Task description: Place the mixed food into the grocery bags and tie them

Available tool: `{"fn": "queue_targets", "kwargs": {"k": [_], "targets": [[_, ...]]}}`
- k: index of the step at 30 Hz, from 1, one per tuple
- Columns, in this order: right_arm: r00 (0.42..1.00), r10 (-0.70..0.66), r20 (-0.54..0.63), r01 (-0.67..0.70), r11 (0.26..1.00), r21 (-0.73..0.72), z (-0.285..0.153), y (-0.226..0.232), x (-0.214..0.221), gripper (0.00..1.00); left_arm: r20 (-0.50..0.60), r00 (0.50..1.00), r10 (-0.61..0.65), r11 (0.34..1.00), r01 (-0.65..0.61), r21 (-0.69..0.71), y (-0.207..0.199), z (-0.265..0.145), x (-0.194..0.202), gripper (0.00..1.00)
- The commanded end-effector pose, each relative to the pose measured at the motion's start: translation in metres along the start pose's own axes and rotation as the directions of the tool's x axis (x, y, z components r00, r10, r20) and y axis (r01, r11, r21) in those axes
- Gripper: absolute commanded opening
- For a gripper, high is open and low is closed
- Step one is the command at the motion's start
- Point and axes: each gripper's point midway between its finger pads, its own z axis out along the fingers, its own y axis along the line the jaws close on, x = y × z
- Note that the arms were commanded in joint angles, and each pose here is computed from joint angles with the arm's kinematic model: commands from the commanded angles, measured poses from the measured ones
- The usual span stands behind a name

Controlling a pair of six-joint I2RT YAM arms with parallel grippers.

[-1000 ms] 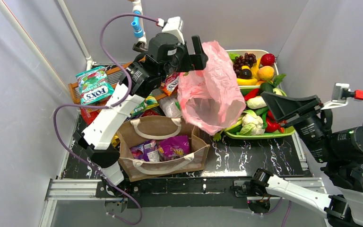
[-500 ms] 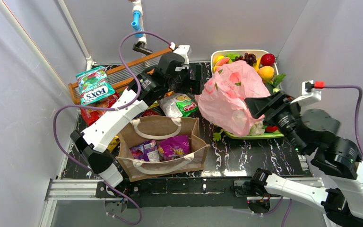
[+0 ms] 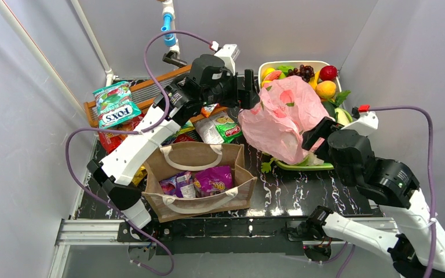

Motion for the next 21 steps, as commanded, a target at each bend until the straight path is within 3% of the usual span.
{"fn": "queue_targets", "kwargs": {"k": [1, 3, 8, 13, 21], "targets": [[0.991, -0.048, -0.129, 0.042, 0.998, -0.051, 0.016, 0.020, 0.011, 0.85, 0.004, 1.000, 0.017, 0.998, -0.017, 0.066, -0.016, -0.001, -0.008, 0.98], [0.980, -0.039, -0.197, 0.036, 0.999, -0.018, 0.024, 0.023, 0.007, 0.85, 0.002, 1.000, -0.007, 0.999, 0.007, 0.045, -0.013, 0.002, -0.007, 0.98], [0.988, 0.002, -0.152, 0.002, 1.000, 0.022, 0.031, 0.009, -0.020, 0.86, -0.014, 0.999, -0.030, 0.999, 0.031, 0.041, -0.011, 0.000, 0.000, 0.98], [0.965, 0.023, -0.261, -0.009, 0.998, 0.054, 0.047, -0.011, 0.021, 0.86, -0.007, 0.999, -0.035, 0.998, 0.035, 0.044, -0.010, -0.005, 0.002, 0.98], [0.966, 0.028, -0.258, 0.003, 0.993, 0.118, 0.071, -0.039, 0.043, 0.86, -0.018, 0.999, -0.034, 0.997, 0.035, 0.070, -0.015, -0.010, 0.003, 0.97]]}}
